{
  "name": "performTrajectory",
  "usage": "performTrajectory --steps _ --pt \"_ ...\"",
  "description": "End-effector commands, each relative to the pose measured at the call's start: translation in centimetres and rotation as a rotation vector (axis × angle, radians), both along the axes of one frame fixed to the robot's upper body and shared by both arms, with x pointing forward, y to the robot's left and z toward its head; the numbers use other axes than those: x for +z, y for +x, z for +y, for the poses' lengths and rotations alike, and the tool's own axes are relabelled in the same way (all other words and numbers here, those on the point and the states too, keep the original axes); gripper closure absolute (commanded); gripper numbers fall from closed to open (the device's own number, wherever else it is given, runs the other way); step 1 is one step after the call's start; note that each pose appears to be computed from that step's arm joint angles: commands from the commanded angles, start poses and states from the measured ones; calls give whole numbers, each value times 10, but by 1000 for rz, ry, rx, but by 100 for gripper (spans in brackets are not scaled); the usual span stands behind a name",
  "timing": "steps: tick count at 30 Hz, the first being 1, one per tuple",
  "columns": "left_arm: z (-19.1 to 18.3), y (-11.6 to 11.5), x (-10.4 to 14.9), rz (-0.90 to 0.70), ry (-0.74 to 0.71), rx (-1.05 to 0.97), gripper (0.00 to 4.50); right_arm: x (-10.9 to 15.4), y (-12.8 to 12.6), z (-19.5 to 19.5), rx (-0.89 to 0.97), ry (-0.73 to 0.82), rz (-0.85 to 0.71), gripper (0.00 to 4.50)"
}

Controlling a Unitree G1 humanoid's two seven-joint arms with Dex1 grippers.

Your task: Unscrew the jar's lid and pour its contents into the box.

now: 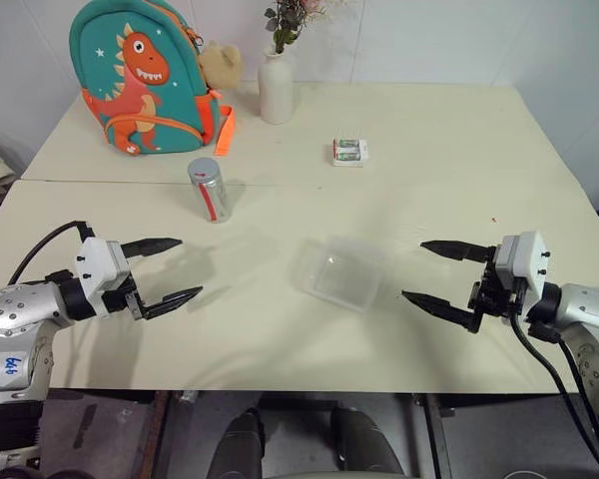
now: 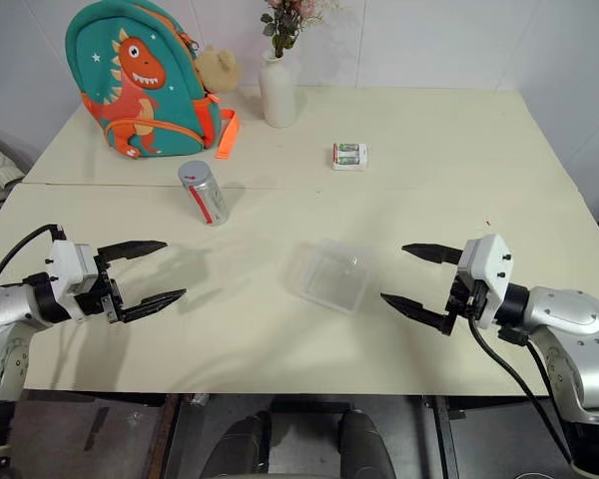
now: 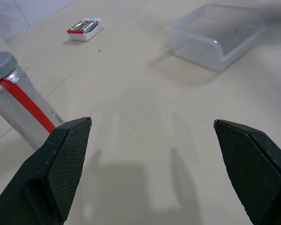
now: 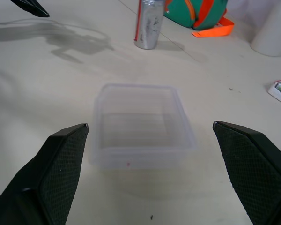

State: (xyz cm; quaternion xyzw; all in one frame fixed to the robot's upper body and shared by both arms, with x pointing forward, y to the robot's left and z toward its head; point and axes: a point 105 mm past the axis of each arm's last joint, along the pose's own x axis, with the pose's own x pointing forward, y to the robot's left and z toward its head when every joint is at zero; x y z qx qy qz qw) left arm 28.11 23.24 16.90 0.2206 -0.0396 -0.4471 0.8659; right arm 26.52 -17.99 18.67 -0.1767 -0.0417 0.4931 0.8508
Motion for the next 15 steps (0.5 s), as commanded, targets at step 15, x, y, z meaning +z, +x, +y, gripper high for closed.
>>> performTrajectory --steps 15 --pt "1 28 2 -110 -248 446 3 37 21 33 98 98 -88 0"
